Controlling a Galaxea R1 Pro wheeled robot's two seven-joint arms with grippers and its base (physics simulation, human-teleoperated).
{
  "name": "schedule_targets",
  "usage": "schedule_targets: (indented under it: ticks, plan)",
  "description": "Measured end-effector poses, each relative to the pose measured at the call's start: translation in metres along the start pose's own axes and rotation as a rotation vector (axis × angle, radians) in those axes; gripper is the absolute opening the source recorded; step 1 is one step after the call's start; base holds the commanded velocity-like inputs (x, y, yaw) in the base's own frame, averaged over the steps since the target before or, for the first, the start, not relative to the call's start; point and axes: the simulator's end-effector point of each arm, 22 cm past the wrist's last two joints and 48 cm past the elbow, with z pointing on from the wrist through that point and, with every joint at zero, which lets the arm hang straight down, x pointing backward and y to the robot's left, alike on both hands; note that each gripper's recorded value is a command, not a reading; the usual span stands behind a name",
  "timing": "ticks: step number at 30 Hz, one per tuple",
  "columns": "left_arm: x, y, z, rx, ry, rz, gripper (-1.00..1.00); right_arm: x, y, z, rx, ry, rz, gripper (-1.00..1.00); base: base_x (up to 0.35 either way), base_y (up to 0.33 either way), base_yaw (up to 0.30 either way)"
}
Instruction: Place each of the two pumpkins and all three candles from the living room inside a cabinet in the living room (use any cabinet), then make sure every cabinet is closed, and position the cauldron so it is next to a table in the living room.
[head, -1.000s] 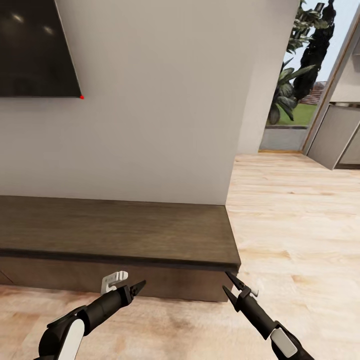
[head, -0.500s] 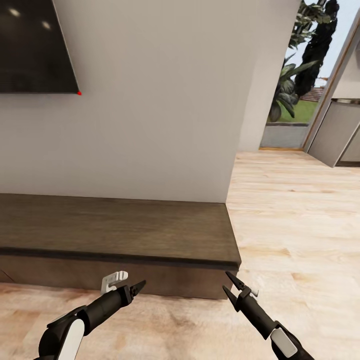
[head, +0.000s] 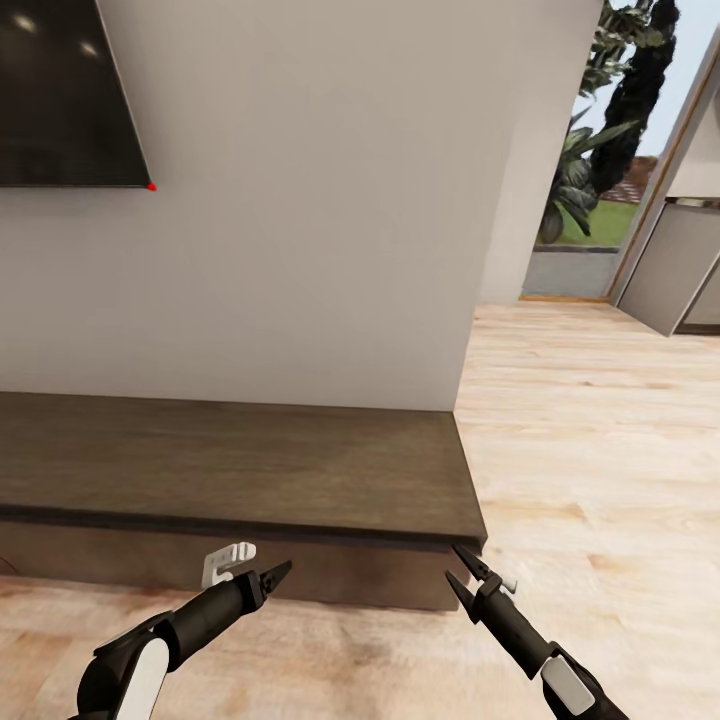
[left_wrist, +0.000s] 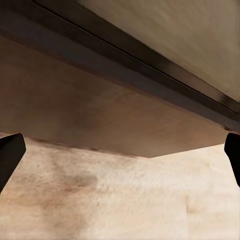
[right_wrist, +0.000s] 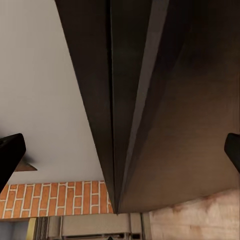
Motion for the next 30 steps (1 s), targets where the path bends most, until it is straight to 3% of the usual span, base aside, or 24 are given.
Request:
schedule_targets:
  ticks: [30]
  plan:
    - [0.0,-0.0004,0.0001,0.002,0.0,0.0,1.0,-0.0011,-0.0007,-0.001,0.003,0.0,0.0,1.0,0.031,0.0,0.0]
